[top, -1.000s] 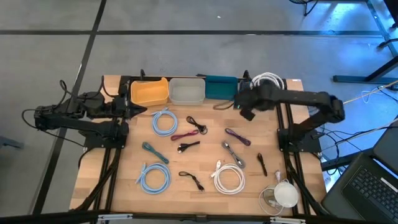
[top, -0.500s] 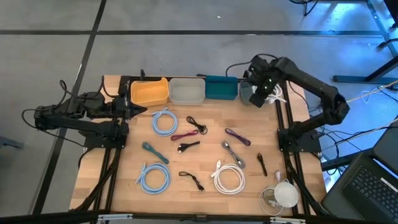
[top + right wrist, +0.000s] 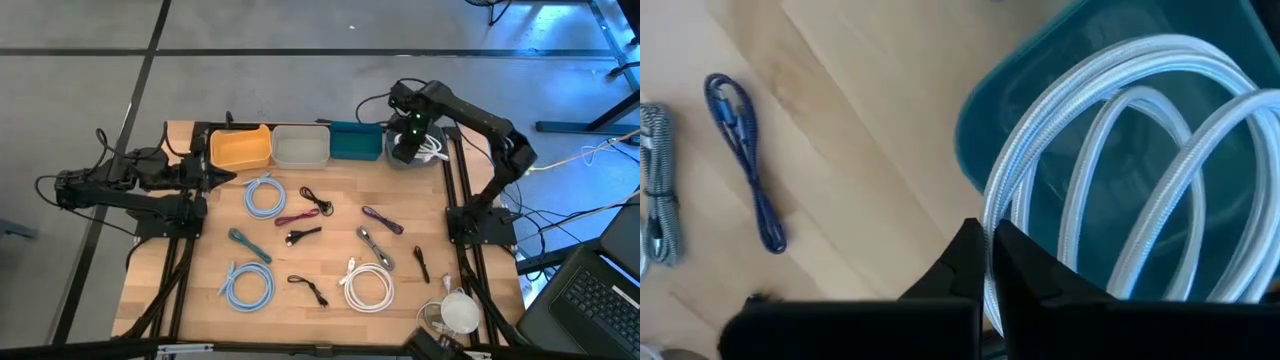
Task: Pick & Place USB Port
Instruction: Put the white HDMI cable into the blue bin
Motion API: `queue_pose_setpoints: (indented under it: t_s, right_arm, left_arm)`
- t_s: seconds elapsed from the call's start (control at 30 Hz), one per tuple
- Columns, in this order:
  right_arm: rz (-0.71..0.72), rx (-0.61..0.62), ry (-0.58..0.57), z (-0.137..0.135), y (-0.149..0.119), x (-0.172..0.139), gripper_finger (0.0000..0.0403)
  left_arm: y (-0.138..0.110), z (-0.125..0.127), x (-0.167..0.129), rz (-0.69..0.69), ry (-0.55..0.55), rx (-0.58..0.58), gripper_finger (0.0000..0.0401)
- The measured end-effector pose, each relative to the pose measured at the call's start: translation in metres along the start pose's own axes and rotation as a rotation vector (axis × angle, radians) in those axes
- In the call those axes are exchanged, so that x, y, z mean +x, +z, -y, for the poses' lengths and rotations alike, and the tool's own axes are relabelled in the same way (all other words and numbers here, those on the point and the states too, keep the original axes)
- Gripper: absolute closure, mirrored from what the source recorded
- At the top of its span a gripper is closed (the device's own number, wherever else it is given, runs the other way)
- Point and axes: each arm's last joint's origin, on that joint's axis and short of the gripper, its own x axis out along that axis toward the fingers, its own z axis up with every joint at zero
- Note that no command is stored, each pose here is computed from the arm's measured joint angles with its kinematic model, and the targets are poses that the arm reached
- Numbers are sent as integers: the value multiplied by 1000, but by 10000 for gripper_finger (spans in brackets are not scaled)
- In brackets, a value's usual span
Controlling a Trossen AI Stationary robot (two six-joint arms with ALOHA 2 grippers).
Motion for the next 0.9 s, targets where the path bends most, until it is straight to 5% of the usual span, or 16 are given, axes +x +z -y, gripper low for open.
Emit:
queue_pose_setpoints:
  t_s: [0.27, 0.9]
  right_arm:
    - [-50, 52, 75, 19, 10, 20, 395]
    - [-5, 78, -77, 35, 15, 17, 344]
  left_arm:
    - [0, 0, 0, -1, 0, 1, 397]
    - [0, 0, 0, -2, 0, 26, 398]
